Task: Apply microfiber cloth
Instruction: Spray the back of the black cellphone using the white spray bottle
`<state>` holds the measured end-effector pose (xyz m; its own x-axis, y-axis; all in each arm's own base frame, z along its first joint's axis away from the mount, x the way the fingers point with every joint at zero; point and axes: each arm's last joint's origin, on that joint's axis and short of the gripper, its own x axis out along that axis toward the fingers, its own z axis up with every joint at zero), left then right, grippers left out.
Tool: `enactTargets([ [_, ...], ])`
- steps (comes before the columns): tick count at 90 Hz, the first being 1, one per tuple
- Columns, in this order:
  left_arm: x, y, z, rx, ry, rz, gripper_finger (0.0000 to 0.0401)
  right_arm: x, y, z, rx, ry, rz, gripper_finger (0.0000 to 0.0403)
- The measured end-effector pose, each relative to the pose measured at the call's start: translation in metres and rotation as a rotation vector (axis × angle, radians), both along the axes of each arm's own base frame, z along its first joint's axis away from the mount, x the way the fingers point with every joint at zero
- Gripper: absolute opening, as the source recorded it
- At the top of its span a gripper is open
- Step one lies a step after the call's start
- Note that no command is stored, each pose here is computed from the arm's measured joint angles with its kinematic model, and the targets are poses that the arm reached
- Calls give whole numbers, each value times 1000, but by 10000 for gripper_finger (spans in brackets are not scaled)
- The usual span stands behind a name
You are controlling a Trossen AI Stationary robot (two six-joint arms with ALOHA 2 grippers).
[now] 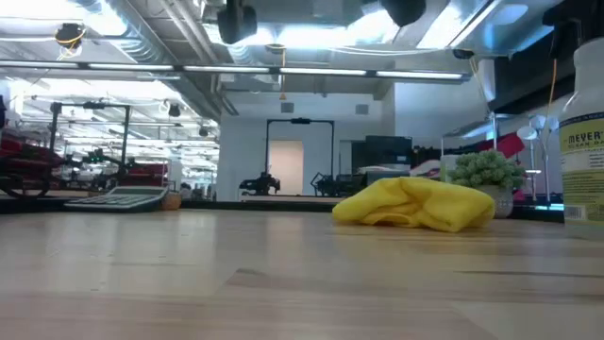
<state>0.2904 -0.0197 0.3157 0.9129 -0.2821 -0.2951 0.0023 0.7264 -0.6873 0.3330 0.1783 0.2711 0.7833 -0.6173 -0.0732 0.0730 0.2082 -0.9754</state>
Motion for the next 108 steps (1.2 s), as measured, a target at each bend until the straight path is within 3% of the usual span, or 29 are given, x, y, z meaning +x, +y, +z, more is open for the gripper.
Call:
enactTargets([
  [28,-7,31,9,101,-56,91,21,-37,16,30,211,-314,-249,259],
  [44,-8,46,9,155,-63,123,21,-55,33,39,476,-531,-172,259],
  [59,-9,52,8,175,-61,112,21,-66,51,41,747,-573,66,259],
  [70,-10,52,5,185,-35,101,21,-72,59,33,1042,-421,287,259],
  [77,-10,51,3,187,-19,96,21,-77,59,18,1264,-224,296,259],
  [83,-10,51,2,186,-7,94,21,-85,55,3,1406,-63,181,259],
  [91,-11,51,0,188,18,104,21,-101,49,-16,1510,120,-60,259],
  [98,-12,51,-1,198,37,128,21,-121,48,-26,1523,222,-244,259],
  [108,-9,53,-5,201,53,140,21,-153,54,-32,1486,251,-396,259],
])
